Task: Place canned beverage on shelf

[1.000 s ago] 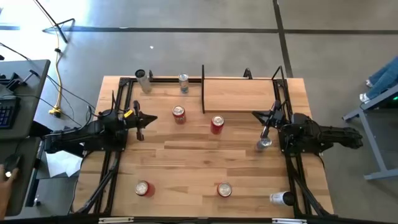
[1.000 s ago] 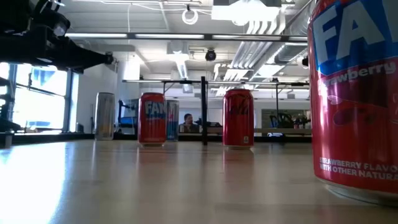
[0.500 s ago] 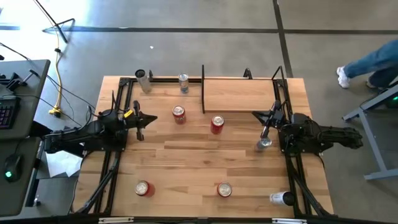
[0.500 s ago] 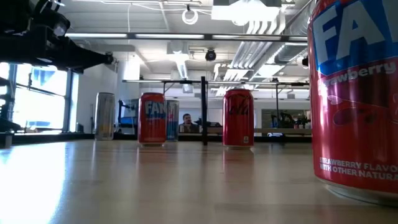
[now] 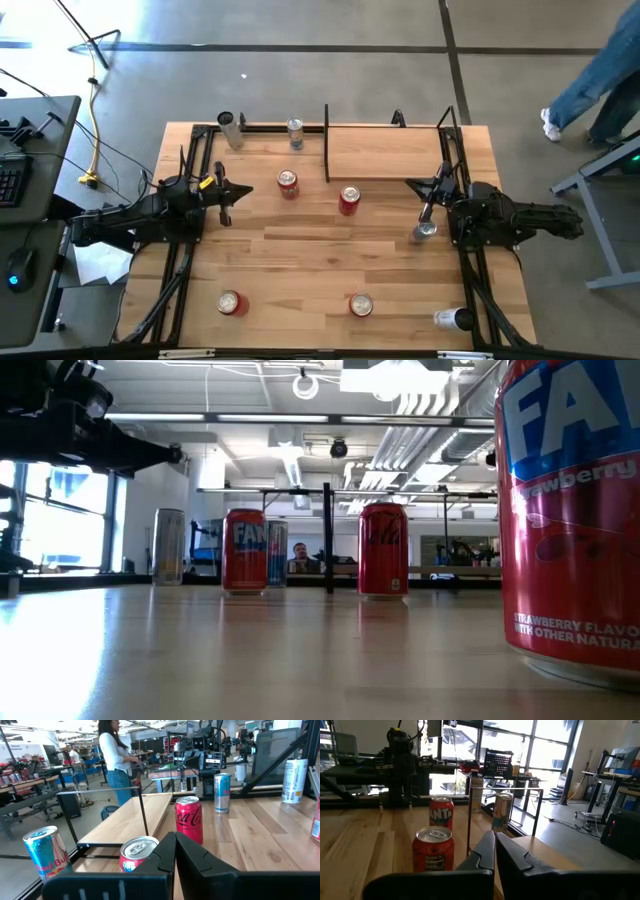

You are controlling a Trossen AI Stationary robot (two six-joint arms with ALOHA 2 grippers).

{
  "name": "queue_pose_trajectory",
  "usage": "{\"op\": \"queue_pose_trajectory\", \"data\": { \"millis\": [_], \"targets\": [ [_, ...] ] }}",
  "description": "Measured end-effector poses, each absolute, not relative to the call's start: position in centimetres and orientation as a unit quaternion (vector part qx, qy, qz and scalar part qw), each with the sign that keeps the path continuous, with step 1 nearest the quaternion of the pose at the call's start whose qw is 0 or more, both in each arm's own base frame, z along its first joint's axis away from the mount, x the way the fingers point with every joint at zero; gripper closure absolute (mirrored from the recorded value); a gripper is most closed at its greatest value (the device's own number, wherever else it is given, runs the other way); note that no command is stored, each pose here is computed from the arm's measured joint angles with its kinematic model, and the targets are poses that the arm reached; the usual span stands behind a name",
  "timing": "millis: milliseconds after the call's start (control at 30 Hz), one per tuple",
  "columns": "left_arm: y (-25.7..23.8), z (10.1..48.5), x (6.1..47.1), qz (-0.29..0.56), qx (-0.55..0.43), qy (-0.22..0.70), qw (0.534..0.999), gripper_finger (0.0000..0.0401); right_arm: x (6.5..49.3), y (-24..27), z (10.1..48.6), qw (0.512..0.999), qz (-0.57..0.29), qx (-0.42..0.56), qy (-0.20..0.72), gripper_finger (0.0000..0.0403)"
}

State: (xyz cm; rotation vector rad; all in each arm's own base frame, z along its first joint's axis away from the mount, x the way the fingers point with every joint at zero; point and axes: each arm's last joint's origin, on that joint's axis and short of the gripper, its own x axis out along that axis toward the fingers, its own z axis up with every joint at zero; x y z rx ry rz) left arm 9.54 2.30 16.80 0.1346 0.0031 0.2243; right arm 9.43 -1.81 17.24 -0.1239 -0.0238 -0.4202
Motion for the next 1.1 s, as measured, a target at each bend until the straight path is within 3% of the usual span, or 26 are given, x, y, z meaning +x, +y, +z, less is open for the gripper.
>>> {"op": "queue_pose_trajectory", "data": {
  "millis": [667, 1100],
  "targets": [
    [2.30, 16.92, 9.54, 0.112, 0.067, -0.004, 0.991, 0.0398, 9.43, -1.81, 17.24, 0.976, -0.208, -0.063, -0.011, 0.0402],
    [2.40, 17.65, 9.47, 0.129, -0.037, -0.055, 0.990, 0.0398, 9.43, -1.81, 17.24, 0.976, -0.208, -0.061, -0.012, 0.0402]
  ]
}}
